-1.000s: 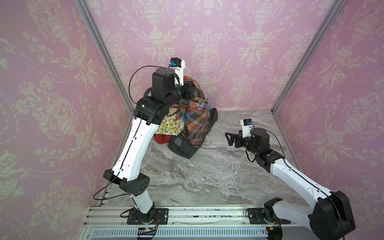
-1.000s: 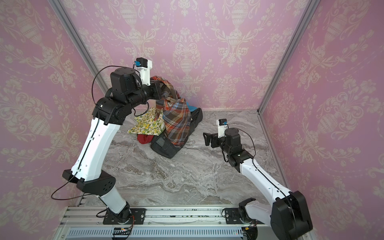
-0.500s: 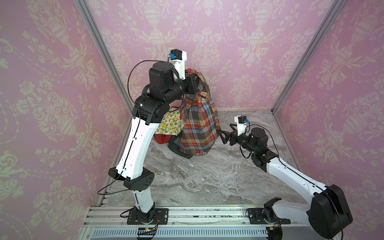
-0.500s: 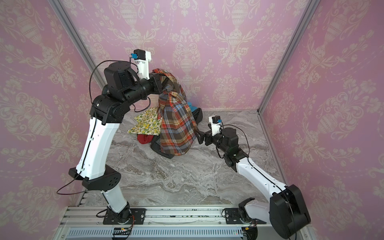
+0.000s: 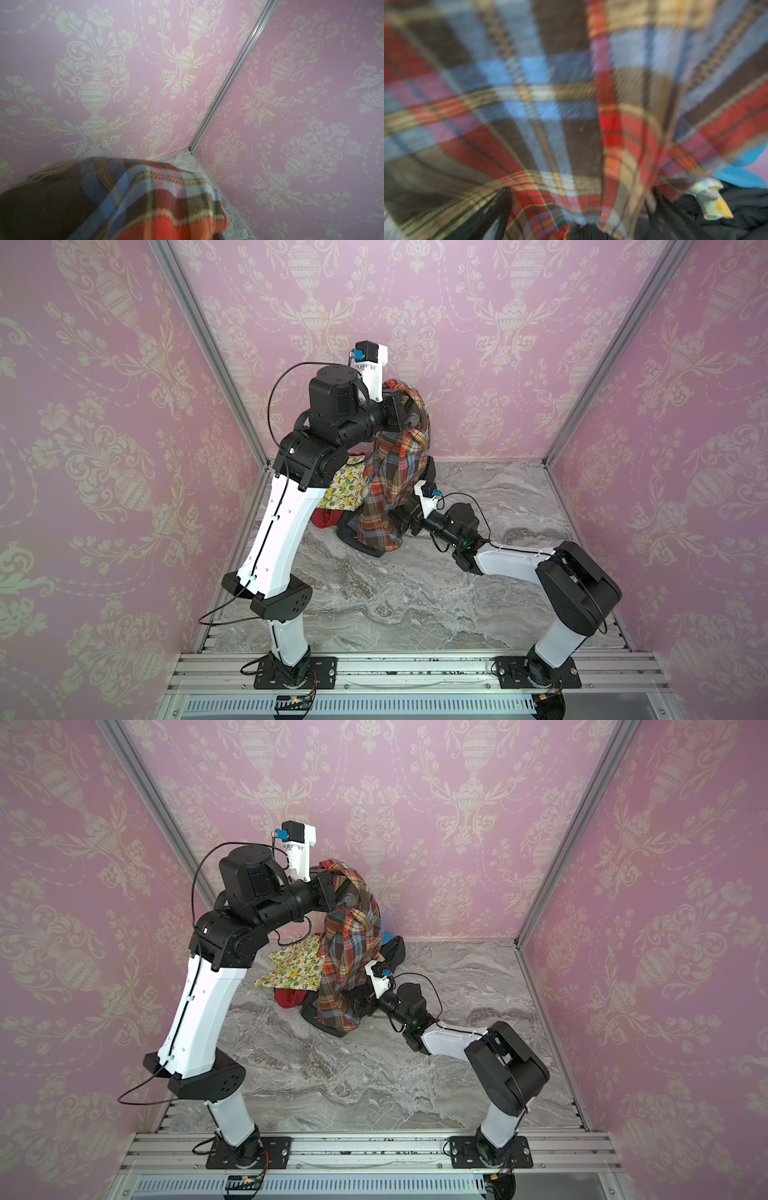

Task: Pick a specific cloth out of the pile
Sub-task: 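Bring the right gripper to the hanging plaid shirt and grasp it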

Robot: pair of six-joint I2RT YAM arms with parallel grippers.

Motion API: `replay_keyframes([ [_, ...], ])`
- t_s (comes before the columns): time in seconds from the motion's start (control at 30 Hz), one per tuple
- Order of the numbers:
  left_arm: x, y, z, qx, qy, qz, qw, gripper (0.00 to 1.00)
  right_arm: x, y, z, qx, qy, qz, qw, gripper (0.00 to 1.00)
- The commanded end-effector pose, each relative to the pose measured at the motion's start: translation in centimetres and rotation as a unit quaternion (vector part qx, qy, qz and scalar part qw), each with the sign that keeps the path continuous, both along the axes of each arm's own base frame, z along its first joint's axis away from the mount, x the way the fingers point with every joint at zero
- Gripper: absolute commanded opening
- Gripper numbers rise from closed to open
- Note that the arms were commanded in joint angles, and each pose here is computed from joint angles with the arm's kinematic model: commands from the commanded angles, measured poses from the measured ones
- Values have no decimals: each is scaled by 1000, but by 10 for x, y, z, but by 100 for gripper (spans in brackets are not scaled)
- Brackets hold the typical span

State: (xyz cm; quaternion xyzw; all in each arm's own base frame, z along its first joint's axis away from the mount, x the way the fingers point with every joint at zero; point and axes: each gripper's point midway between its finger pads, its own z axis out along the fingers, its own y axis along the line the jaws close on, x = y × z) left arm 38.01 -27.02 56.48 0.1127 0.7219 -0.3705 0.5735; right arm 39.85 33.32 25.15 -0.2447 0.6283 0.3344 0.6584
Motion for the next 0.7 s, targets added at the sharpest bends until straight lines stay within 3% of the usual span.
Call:
replay_keyframes([
  [0.0, -16, -10, 21, -25, -22, -35, 999, 0, 31, -14, 63, 66, -103, -88, 989, 100],
  [0.17, -23, -10, 2, -10, 8, -39, 999, 0, 76, -26, 83, 93, -116, -182, 972, 100],
  [0.3, -26, 4, -11, 7, 9, -13, 1000, 0, 90, -39, 92, 114, -117, -208, 964, 99],
  [0.37, -24, 14, -25, 17, 18, 5, 1000, 0, 92, -46, 99, 117, -116, -216, 962, 83],
  [0.4, -23, 17, -30, 17, 25, 9, 1000, 0, 94, -49, 102, 119, -115, -217, 962, 69],
  [0.5, -17, 33, -50, 15, 52, 23, 998, 0, 96, -57, 115, 127, -101, -194, 967, 5],
  [0.53, -14, 39, -58, 12, 60, 31, 998, 0, 97, -62, 119, 127, -94, -194, 968, 0],
  [0.67, -9, 68, -83, 0, 87, 61, 994, 0, 94, -71, 132, 120, -82, -179, 973, 0],
])
